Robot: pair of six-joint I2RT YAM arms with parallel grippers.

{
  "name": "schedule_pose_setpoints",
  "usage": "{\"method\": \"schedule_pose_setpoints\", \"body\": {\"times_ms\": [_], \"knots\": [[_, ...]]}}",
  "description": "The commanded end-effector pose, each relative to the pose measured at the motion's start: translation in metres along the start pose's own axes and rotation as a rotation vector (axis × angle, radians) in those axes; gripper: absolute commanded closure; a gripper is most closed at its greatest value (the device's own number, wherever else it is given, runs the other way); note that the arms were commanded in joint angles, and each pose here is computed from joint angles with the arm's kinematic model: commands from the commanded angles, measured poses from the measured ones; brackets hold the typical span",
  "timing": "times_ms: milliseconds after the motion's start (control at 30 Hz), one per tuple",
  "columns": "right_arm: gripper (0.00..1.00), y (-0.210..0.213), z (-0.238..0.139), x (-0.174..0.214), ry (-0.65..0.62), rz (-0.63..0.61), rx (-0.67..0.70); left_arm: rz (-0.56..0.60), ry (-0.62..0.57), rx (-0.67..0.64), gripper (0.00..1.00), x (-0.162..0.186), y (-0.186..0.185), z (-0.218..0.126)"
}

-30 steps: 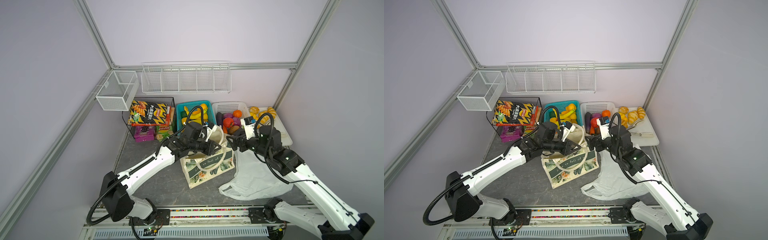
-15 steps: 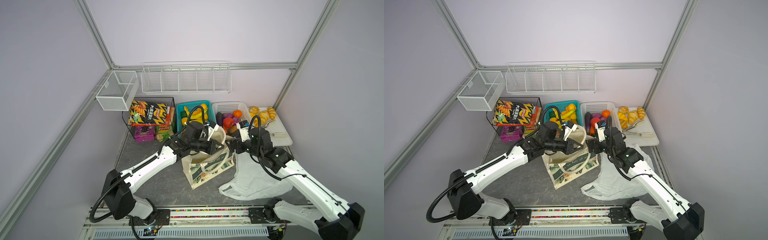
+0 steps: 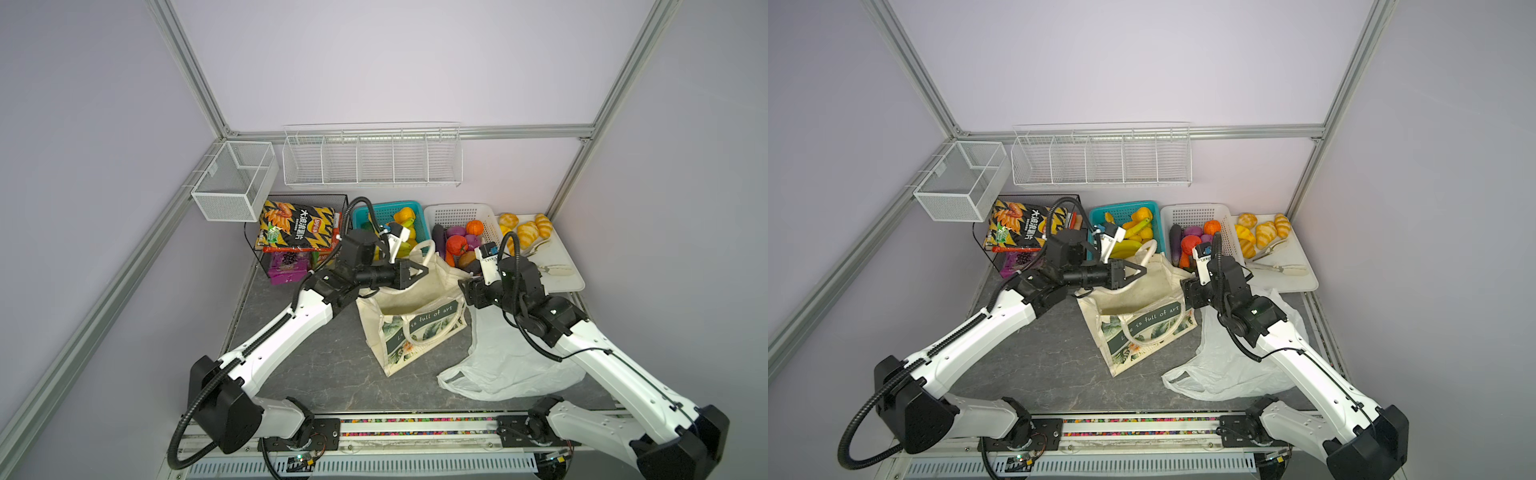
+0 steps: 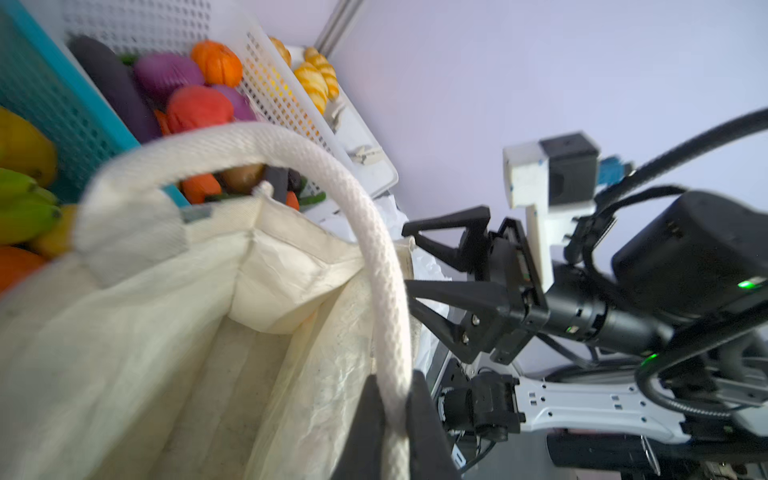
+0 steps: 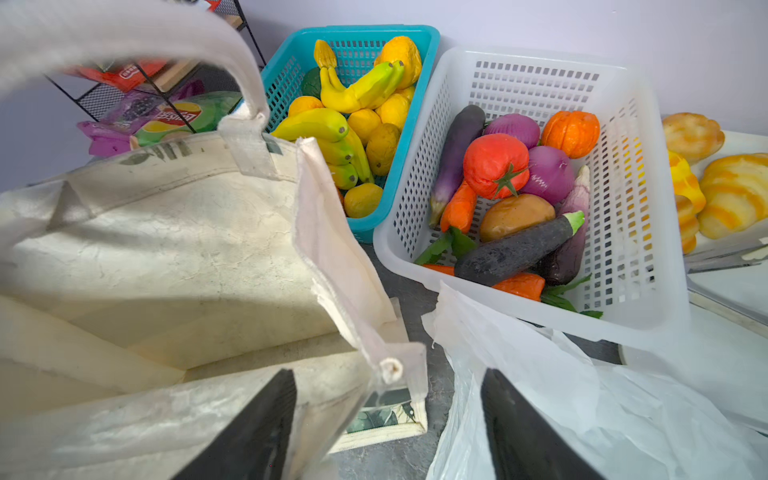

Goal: Place the mixed food into the grocery bags and tie them
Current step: 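Grasp the tote bag's other handle with the right gripper, holding it open with both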

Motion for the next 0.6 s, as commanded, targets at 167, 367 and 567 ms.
{"method": "schedule_pose_setpoints", "body": {"times_ms": [167,367,567], "knots": [[0.4,-0.018,0.007,0.025,0.116,-0.06,0.087,-0.086,-0.124,-0.001,1.0,-0.026,0.012,-0.045],[0.46,-0.022,0.004,0.024,0.119,-0.054,0.096,-0.118,-0.198,-0.044,0.99,-0.041,0.025,-0.074],[0.52,-0.029,0.005,0.026,0.134,-0.047,0.122,-0.223,-0.275,-0.11,0.99,-0.05,0.067,-0.097]]}}
Point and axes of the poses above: each gripper's point midway between its finger pads, its own z axis out along the fingers, its own y axis along the line the jaws close on, x = y × z, the point moved 4 cm from there along -z, back along the fingers, and after that the axes turned 10 degrees about -z, right-handed, at the moved point
